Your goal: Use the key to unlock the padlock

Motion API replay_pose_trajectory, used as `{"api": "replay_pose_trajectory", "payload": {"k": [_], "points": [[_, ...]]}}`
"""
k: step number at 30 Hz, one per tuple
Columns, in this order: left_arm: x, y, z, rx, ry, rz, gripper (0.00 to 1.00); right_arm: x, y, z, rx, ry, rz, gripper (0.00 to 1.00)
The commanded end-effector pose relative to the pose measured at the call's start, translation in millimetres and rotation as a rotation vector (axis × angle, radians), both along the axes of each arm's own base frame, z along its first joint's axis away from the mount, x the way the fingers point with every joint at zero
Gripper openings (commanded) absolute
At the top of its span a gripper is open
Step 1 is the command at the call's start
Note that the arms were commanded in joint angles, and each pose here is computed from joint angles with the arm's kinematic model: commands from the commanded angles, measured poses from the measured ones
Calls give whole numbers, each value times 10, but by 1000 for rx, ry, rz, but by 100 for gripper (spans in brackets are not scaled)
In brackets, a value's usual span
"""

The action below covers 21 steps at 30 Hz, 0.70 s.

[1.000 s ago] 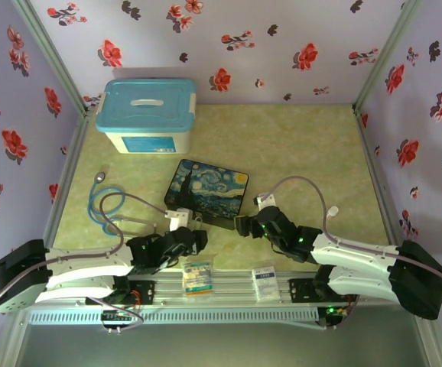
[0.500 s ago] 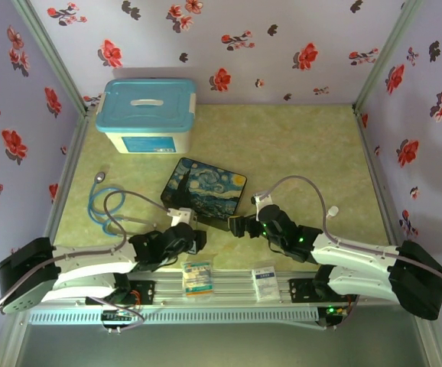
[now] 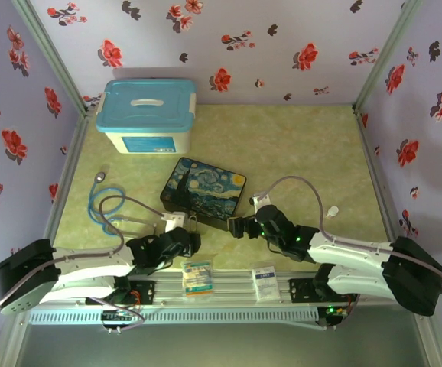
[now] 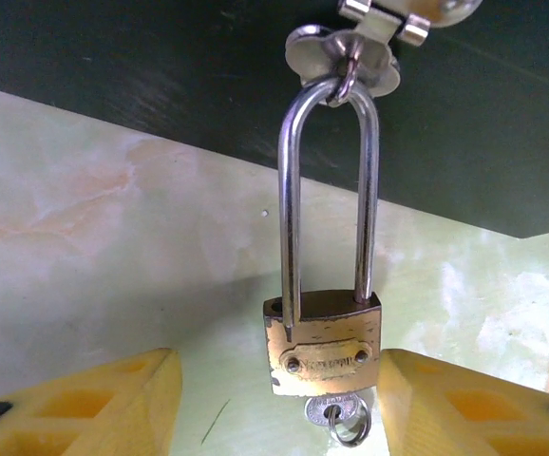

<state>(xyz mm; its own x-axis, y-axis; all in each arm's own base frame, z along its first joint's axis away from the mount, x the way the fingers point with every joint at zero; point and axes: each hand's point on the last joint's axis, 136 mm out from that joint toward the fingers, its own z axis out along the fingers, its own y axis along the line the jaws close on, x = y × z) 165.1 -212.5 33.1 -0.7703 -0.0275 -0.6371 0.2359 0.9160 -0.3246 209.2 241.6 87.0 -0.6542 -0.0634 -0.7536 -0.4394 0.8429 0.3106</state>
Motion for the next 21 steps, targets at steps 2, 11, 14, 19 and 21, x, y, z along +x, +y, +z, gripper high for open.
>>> {"api": "replay_pose_trajectory", "payload": {"k": [2, 11, 14, 19, 21], "points": [[59, -137, 21, -27, -4, -4, 56, 32, -54, -45, -19, 5, -30, 99], [100, -186, -39, 6, 12, 12, 47, 5, -172, -57, -35, -4, -52, 100], [88, -130, -74, 35, 35, 34, 41, 4, -201, -47, -29, -11, -61, 99], [41, -26, -63, 93, 50, 81, 35, 0, -198, -57, -26, -9, -60, 99], [25, 9, -39, 126, 47, 93, 35, 0, -187, -58, -25, -8, -58, 99]]}}
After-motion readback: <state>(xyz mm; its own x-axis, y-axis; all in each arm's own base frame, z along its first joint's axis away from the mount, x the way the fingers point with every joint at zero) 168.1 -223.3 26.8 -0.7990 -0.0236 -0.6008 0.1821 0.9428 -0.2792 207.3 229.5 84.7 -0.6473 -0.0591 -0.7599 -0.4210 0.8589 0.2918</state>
